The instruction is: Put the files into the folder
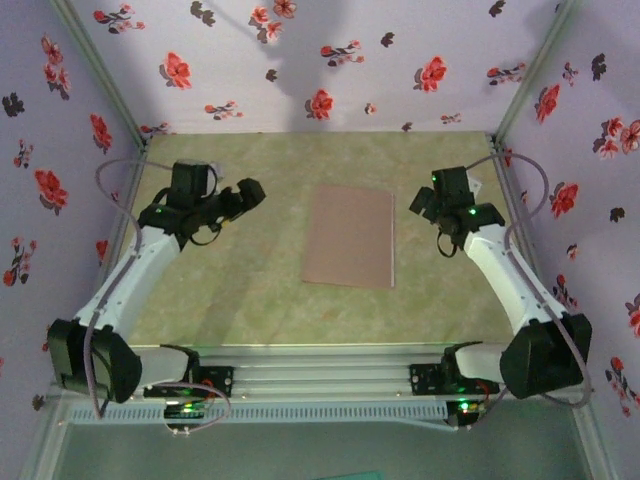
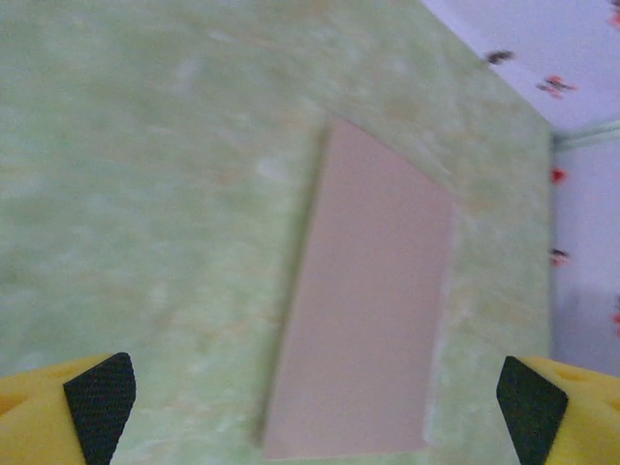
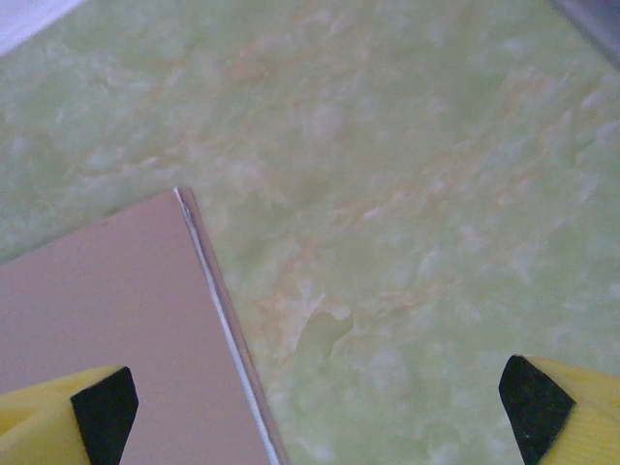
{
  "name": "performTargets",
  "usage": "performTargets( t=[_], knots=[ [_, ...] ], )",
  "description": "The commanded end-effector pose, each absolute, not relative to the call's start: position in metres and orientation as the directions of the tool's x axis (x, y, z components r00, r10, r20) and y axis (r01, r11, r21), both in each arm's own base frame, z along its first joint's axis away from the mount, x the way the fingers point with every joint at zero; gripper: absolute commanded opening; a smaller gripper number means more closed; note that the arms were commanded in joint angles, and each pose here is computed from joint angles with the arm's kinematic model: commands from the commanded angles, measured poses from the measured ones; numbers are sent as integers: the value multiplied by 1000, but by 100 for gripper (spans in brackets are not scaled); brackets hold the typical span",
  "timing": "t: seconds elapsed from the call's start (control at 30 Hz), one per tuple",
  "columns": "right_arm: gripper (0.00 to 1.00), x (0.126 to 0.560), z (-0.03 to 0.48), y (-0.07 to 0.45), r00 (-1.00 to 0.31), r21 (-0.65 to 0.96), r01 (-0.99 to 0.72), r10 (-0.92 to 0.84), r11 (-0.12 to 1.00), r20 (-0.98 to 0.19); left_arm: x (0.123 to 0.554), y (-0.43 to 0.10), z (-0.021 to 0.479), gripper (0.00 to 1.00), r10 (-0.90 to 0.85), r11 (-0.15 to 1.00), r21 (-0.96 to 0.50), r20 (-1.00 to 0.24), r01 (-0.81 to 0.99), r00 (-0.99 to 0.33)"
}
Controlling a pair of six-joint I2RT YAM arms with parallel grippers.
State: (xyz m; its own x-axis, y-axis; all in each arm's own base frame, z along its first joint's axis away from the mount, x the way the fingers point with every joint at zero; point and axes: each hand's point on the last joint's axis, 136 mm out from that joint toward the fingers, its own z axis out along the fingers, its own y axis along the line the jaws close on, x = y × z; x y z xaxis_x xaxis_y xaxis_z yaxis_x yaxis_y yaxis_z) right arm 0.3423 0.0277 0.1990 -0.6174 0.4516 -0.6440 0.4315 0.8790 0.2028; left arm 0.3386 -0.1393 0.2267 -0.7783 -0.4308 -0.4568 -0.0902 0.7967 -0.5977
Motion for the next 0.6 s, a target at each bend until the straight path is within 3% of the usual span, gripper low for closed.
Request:
performTargets(
  t=[0.0,0.07,0.13,0.2,0.27,0.4,0.57],
  knots=[
    [99,344,211,0,-543,107,476,388,873,-745,324,-93,215,99,-376,904,-398,-570,-155,-731],
    [99,354,204,-5,-515,127,438,364,890,-776,317,-64,205,99,-394,918,-298,-606,-263,-690],
    [99,365,187,3,-479,177,286,300,942,-825,311,-37,200,100,-427,899,-225,-643,-376,-636],
    [99,365,176,-17,-329,102,310,207,945,-921,306,-18,201,100,-428,882,-183,-698,-435,-574],
    [99,365,161,-26,-262,99,326,191,940,-946,304,-3,200,99,-417,868,-170,-760,-467,-498],
    [99,379,119,-17,-425,19,260,133,965,-895,302,13,200,99,-261,908,-93,-889,-409,-377],
    [99,395,108,-23,-411,-34,245,72,969,-909,296,22,196,99,-109,928,13,-946,-372,-306]
  ],
)
